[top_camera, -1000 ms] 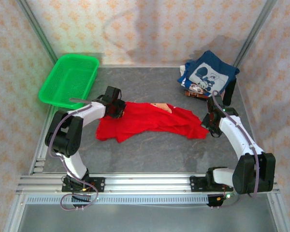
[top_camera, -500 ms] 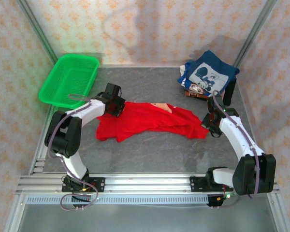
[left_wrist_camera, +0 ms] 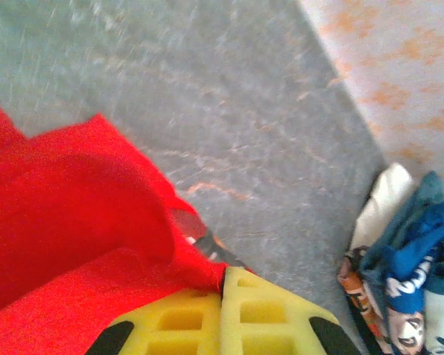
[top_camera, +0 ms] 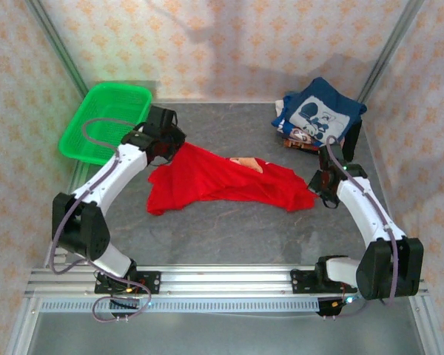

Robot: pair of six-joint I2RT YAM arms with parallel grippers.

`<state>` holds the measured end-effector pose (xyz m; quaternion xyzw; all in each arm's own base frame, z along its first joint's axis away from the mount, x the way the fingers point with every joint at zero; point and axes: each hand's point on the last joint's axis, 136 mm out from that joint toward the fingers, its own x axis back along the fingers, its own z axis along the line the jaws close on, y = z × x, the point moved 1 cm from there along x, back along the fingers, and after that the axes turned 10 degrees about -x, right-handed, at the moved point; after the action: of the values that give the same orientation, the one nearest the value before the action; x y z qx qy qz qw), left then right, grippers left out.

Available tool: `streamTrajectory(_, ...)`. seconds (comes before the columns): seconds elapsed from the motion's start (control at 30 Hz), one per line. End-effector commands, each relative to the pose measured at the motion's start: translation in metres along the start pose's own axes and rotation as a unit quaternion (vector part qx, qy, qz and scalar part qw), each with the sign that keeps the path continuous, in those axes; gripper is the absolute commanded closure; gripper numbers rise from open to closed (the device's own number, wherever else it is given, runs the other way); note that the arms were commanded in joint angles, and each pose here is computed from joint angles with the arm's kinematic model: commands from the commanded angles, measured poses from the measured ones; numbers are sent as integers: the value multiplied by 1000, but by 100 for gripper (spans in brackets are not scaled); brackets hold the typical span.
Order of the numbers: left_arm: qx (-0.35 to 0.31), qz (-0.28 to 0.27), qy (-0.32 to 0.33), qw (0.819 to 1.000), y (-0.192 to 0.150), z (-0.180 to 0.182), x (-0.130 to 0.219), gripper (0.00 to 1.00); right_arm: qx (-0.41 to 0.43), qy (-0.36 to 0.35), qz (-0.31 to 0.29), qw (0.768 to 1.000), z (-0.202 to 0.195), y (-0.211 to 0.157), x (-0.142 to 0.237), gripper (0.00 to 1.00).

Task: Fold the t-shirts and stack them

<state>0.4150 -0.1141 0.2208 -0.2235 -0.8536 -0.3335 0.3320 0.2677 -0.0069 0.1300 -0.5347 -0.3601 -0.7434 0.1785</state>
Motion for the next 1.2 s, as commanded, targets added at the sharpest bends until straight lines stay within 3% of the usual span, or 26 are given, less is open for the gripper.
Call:
streamTrajectory(0.0,-64,-63,6,996,36,-10,40,100,8,85,-51,995,36,32,31,100)
streamTrajectory(0.2,-124,-143,-19,982,87,-40,100,100,37,127,-61,989,71,59,61,100)
streamTrajectory(0.33,-135,-174,-24,975,96,-36,130,100,47,141,-58,987,75,58,70,100)
streamTrajectory(0.53,-103,-133,15,986,50,25,116,100,66,197,15,978,75,15,60,100)
streamTrajectory(0.67,-72,-106,70,989,10,86,97,100,60,171,106,978,58,-26,30,100)
streamTrajectory(0.73,-61,-101,89,989,-3,108,93,100,60,180,121,974,60,-32,28,100)
streamTrajectory(0.83,-53,-83,94,991,-18,122,83,100,81,232,140,959,82,-37,38,100)
streamTrajectory(0.93,-57,-64,104,991,-30,129,70,100,126,266,198,935,108,-59,49,100)
streamTrajectory(1.17,-46,-48,140,988,-48,152,55,100,221,248,369,868,154,-162,69,100)
